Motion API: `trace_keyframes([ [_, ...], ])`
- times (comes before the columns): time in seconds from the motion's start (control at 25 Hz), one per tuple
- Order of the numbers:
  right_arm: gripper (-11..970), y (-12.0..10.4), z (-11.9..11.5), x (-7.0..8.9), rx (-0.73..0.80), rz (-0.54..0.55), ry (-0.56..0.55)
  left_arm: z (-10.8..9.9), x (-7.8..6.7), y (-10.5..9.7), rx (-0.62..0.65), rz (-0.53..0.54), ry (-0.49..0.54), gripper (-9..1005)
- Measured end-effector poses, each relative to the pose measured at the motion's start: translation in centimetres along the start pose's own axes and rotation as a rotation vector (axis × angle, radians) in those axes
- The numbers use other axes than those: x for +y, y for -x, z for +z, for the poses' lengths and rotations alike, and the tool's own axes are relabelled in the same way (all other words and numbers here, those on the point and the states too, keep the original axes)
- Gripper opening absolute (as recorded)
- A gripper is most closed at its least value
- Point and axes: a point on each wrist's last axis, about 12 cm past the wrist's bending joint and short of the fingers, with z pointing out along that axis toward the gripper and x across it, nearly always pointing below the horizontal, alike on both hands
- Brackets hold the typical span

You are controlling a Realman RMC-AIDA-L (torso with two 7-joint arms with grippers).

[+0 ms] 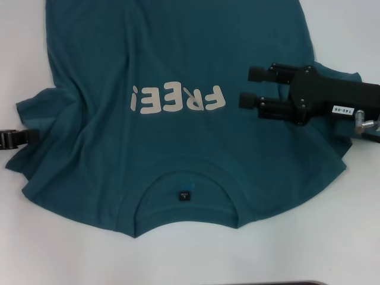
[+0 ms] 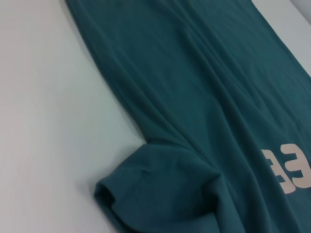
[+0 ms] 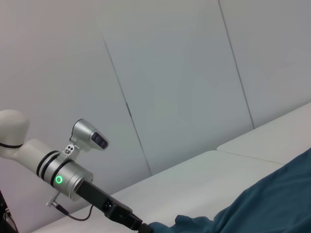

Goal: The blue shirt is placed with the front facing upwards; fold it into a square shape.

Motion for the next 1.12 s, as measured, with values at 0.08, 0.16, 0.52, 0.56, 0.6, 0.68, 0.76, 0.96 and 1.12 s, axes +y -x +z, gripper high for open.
trace_keyframes([
  [0.08, 745, 0.0, 0.0, 0.0, 0.0, 0.0, 0.0, 0.0, 0.0, 0.0, 0.0, 0.0, 0.0, 99],
  [0.16, 746, 0.0, 0.0, 0.0, -0.001, 0.0, 0.0, 0.0, 0.0, 0.0, 0.0, -0.001, -0.001, 34],
  [0.52, 746, -0.1, 0.2, 0.1, -0.004, 0.002, 0.002, -1.0, 0.6, 0.4, 0.003, 0.01, 0.035, 2],
  [0.56, 746, -0.1, 0.2, 0.1, -0.005, 0.003, 0.003, -1.2, 0.7, 0.4, 0.006, 0.01, 0.042, 2],
  [0.6, 746, -0.1, 0.3, 0.1, -0.006, 0.004, 0.004, -1.4, 0.8, 0.5, 0.007, 0.011, 0.049, 2],
  [0.68, 745, -0.1, 0.4, 0.1, -0.007, 0.005, 0.007, -1.8, 1.1, 0.6, 0.006, 0.01, 0.064, 2],
  [0.76, 745, -0.1, 0.5, 0.2, -0.008, 0.008, 0.01, -2.0, 1.3, 0.7, 0.005, 0.008, 0.074, 2],
  [0.96, 745, -0.1, 1.0, 0.3, -0.015, 0.013, 0.019, -3.2, 2.3, 1.0, 0.002, 0.002, 0.128, 3],
  [1.12, 745, 0.0, 1.2, 0.3, -0.025, 0.014, 0.02, -3.6, 2.6, 1.4, 0.005, 0.013, 0.15, 3],
])
